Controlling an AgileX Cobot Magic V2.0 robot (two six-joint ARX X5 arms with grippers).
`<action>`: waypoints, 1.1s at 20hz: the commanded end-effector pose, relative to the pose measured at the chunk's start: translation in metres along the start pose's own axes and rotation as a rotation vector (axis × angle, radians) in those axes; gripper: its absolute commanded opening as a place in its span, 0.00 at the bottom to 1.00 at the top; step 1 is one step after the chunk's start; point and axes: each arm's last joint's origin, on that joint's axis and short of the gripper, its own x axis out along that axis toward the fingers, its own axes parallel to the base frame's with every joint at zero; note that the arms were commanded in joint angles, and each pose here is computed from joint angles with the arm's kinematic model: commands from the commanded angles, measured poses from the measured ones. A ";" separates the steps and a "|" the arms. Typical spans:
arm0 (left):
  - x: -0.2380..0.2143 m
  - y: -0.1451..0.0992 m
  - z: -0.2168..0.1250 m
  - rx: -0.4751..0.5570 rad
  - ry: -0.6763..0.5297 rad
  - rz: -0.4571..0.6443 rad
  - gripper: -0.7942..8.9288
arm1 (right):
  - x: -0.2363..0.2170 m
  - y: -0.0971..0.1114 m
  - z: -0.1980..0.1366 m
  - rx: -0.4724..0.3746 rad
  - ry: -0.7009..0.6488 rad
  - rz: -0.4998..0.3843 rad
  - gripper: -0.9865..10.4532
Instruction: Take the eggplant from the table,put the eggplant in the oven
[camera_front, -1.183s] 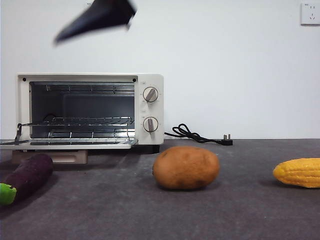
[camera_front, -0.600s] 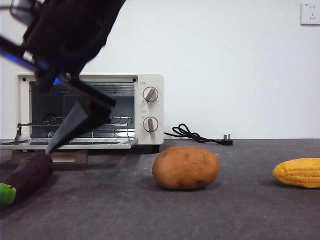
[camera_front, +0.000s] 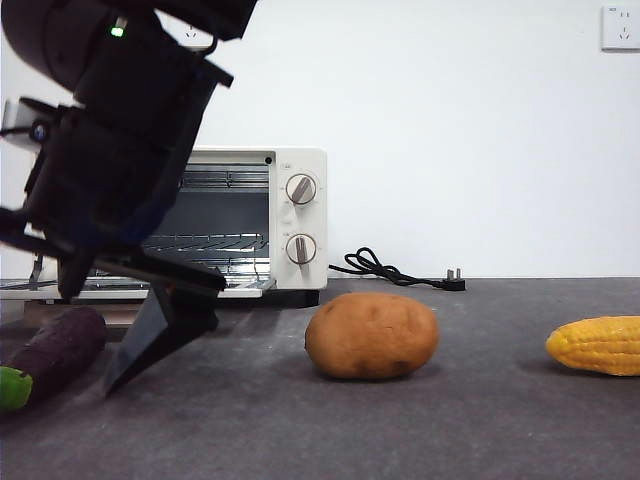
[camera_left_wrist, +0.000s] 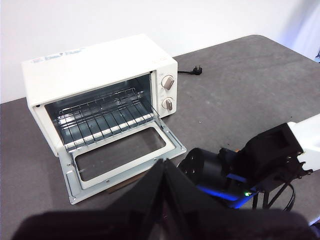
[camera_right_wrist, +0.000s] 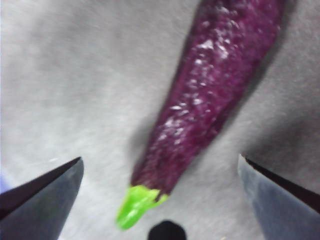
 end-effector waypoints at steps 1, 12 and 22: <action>0.001 0.000 -0.001 0.018 0.000 -0.018 0.08 | 0.008 0.000 -0.003 0.012 -0.006 -0.042 0.55; 0.001 0.000 -0.001 0.033 0.003 -0.025 0.08 | 0.008 0.003 -0.001 0.007 -0.045 -0.056 0.08; 0.000 0.002 -0.004 0.058 0.037 0.048 0.08 | -0.054 0.017 0.020 -0.092 -0.089 0.231 0.08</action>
